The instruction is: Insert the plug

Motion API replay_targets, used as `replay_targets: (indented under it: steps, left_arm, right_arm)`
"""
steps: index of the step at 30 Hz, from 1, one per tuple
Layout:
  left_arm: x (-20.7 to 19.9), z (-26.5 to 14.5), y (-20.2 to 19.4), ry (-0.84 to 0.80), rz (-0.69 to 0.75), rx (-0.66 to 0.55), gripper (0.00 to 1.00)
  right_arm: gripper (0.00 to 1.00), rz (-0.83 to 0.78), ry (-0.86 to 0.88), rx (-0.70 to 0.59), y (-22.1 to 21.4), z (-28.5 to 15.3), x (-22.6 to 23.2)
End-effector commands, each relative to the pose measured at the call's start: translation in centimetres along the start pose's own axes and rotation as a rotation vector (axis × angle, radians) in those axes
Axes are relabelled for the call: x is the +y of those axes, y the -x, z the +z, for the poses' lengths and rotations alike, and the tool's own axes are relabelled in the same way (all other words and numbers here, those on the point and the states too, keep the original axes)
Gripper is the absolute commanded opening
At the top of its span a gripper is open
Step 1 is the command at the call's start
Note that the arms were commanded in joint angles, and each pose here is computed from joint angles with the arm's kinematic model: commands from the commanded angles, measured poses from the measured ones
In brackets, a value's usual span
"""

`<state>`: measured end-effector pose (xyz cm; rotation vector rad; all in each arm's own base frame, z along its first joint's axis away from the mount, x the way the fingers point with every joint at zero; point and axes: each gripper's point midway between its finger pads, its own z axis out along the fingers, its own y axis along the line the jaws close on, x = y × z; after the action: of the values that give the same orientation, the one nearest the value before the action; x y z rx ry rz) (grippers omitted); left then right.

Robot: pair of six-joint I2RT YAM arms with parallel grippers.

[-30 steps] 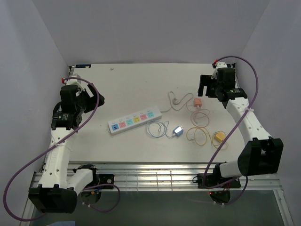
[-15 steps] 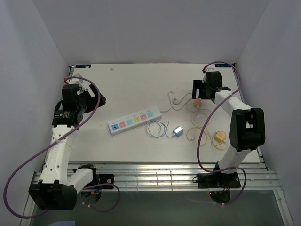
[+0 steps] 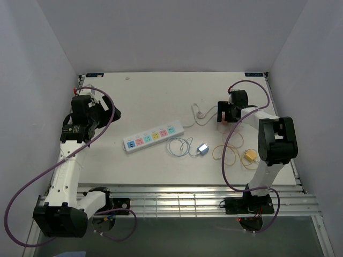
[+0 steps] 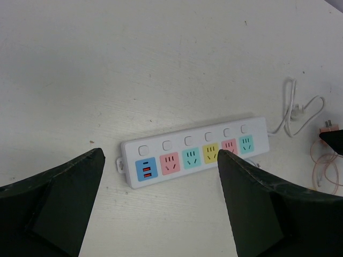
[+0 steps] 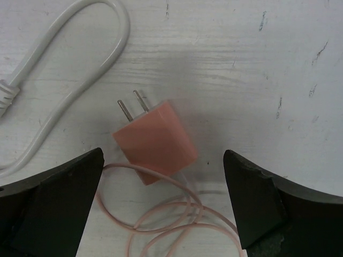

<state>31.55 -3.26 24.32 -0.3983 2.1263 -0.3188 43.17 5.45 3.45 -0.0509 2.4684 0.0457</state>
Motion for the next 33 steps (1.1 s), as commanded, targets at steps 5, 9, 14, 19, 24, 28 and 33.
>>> replay_targets:
  steps: [5, 9, 14, 19, 24, 28, 33]
  left_arm:
    - [0.1, -0.3, 0.1, 0.002, -0.005, -0.005, 0.98]
    - [0.2, -0.2, 0.1, 0.006, -0.005, -0.004, 0.98]
    - [0.2, -0.2, 0.1, 0.007, -0.005, -0.006, 0.98]
    - [0.2, -0.2, 0.1, 0.006, -0.005, -0.005, 0.98]
    - [0.1, -0.3, 0.2, 0.003, -0.005, -0.008, 0.98]
    - [-0.2, -0.4, 0.1, -0.014, -0.004, -0.004, 0.98]
    - [-2.4, -1.0, -0.1, -0.146, 0.014, 0.012, 0.98]
  right_arm:
    - [0.96, -0.040, 0.025, 0.003, -1.1, 0.6, 0.2]
    - [0.93, -0.058, 0.023, 0.007, -1.6, 0.5, 0.0]
    - [0.79, -0.072, -0.001, 0.034, -2.5, 0.7, -0.5]
    - [0.61, -0.068, -0.007, 0.058, -3.2, 0.4, -0.6]
    - [0.42, -0.035, -0.029, 0.057, -3.2, -1.1, -0.9]
    - [0.26, -0.017, 0.034, 0.039, -2.8, -3.1, 0.2]
    - [0.14, -0.073, 0.262, -0.044, -1.3, -8.0, 4.3]
